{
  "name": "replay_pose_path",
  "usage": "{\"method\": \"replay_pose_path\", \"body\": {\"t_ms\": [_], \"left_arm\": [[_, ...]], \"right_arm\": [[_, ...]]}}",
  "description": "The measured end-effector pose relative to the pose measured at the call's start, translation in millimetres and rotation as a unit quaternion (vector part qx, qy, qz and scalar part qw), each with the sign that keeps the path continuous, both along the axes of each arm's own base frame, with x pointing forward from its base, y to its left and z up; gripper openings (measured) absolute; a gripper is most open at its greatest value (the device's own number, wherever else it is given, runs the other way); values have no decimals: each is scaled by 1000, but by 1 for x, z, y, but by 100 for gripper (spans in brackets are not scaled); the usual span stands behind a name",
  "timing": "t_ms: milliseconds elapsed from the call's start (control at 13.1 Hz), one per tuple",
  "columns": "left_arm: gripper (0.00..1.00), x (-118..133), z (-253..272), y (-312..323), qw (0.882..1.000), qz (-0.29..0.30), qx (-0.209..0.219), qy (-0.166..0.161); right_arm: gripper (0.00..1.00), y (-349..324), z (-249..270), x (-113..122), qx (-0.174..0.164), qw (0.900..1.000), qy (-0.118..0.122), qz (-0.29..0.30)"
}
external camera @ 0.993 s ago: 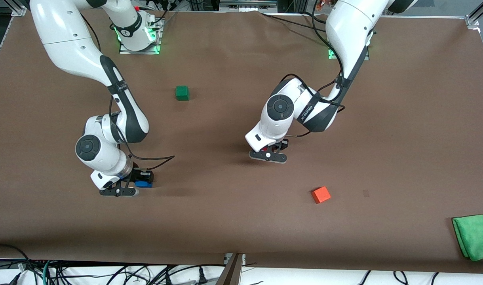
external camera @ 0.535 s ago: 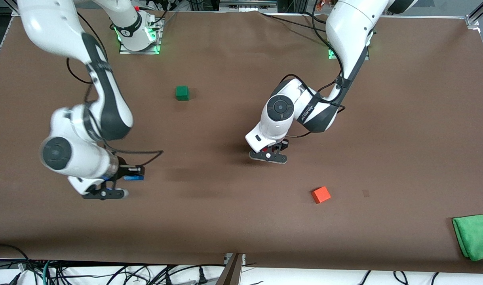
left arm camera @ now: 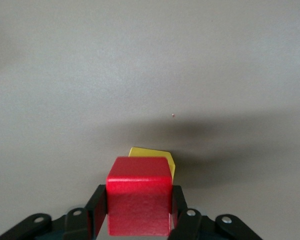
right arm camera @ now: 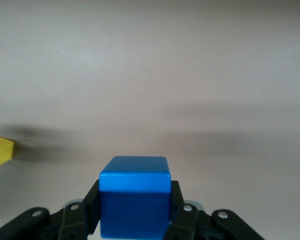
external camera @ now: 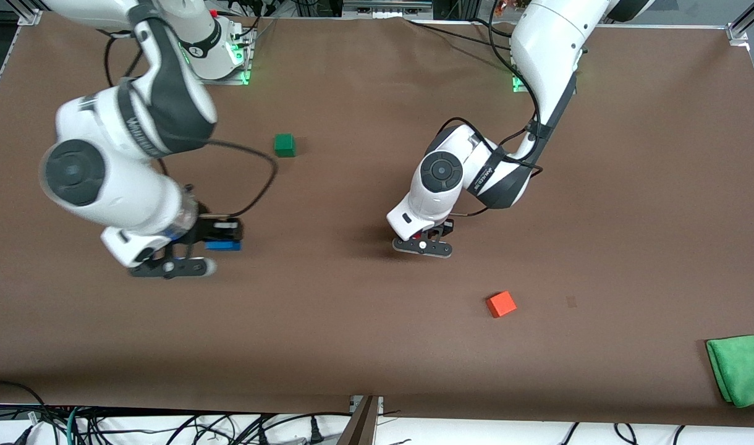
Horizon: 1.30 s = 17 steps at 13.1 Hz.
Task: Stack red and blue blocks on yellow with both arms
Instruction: 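Open the left gripper and withdraw while the right gripper carries blue over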
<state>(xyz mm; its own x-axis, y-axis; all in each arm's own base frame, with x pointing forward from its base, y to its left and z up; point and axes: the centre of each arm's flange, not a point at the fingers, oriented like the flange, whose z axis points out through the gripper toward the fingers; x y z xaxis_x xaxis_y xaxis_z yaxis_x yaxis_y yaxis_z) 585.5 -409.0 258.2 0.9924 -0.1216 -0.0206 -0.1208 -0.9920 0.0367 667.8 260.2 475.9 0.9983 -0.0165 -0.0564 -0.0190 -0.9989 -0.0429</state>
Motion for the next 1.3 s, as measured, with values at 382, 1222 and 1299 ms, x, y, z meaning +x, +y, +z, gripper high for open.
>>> {"method": "replay_pose_path", "body": {"t_ms": [382,1222,1299], "left_arm": [[100,5,8,6,999,24,-5,29],[100,34,316,331,988,147,-7,57],[100,25,333,365,990,131,-6,58]], "right_arm": [[56,76,-37,-17,-2,998,-2,-67],[56,258,-120,-85,63,975,-56,-205],[56,273,-130,-93,65,973,-60,-211]]}}
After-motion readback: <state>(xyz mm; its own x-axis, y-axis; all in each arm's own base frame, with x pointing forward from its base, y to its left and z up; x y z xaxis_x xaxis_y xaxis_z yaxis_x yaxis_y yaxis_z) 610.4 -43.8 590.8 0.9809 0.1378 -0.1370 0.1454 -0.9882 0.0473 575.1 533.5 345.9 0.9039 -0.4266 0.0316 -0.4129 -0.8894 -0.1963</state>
